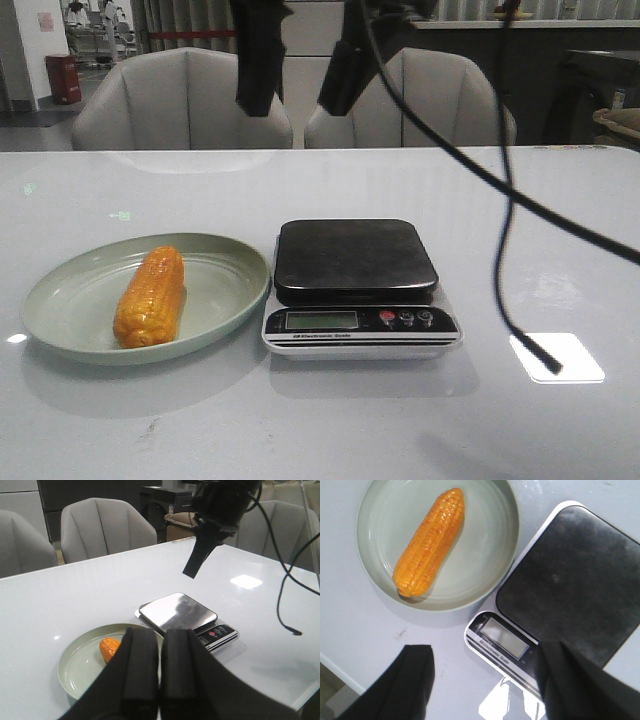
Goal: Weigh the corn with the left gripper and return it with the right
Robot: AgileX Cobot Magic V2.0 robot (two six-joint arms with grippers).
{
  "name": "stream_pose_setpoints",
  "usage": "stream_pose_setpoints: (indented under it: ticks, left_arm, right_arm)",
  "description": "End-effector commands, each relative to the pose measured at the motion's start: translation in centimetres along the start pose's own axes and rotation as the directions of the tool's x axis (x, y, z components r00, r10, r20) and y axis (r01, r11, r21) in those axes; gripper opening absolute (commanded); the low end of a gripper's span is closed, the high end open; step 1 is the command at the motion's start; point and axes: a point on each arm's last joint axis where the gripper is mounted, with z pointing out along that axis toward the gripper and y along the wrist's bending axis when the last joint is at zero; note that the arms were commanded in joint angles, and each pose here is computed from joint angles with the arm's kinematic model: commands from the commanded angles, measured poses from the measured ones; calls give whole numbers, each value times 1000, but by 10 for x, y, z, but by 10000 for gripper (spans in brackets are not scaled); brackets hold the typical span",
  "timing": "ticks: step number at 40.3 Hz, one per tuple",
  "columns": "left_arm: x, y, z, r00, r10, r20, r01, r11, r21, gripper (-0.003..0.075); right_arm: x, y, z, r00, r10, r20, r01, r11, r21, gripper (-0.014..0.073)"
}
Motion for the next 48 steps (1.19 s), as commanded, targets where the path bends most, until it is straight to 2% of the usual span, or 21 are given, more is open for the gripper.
stream_pose_setpoints:
  ticks: [1,13,19,26,40,43,48]
  left_arm:
    - [-14,-1,-2,996,4,88,-4,1000,11,120]
    - [-14,-1,-2,996,4,88,-4,1000,11,120]
    - [-14,-1,-2,996,4,88,-4,1000,11,120]
    - [-14,-1,-2,996,4,88,-4,1000,11,120]
    - [-14,-1,-2,996,4,88,-4,1000,11,120]
    - [-14,-1,-2,996,4,88,-4,1000,11,120]
    - [-14,-1,-2,996,4,88,-4,1000,11,120]
  right_arm:
    - [5,0,-47,988,-38,147,38,999,-1,533]
    - [72,-5,-98,953,-51,298,49,999,15,533]
    - [112,-6,-115,919,-73,387,68,997,27,533]
    - [166,-11,-128,859,-94,504,77,996,54,533]
    - [259,-19,-138,650,-113,751,80,994,80,533]
    - [277,-22,-135,583,-117,804,79,993,87,533]
    - [297,-25,-131,439,-116,891,73,993,94,533]
